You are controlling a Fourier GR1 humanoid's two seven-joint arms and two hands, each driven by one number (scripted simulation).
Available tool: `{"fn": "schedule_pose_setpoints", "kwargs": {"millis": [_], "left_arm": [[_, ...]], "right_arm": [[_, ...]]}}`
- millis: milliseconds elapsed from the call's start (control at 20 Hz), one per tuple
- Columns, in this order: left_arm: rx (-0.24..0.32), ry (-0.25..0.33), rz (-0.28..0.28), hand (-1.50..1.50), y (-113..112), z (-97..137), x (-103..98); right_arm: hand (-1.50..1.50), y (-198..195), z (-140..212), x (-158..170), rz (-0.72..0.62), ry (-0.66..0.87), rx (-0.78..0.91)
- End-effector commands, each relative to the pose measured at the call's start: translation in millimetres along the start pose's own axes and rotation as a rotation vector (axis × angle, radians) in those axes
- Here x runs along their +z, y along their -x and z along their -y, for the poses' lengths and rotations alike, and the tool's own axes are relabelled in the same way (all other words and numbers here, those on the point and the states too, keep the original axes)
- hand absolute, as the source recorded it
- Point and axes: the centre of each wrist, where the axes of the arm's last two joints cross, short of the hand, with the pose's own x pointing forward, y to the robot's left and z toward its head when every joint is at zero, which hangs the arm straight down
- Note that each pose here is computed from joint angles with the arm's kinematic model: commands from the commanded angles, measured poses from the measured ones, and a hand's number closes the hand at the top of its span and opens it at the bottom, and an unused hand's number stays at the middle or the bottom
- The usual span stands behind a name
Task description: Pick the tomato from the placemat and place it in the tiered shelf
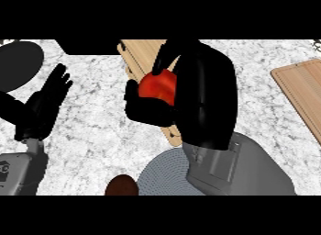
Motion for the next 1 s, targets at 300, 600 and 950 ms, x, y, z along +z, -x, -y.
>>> {"fn": "schedule_pose_setpoints", "kwargs": {"millis": [300, 600, 950], "left_arm": [[-0.005, -0.012, 0.003, 0.0, 7, -8, 0], [0.0, 0.007, 0.018, 0.0, 18, -14, 10], [-0.013, 0.007, -0.001, 0.0, 12, 5, 5]], "right_arm": [[-1.5, 47, 8, -13, -0.258, 0.094, 0.025], [-1.5, 68, 8, -33, -0.17, 0.229, -0.034], [-1.5, 91, 29, -30, -0.116, 0.305, -0.144]]}}
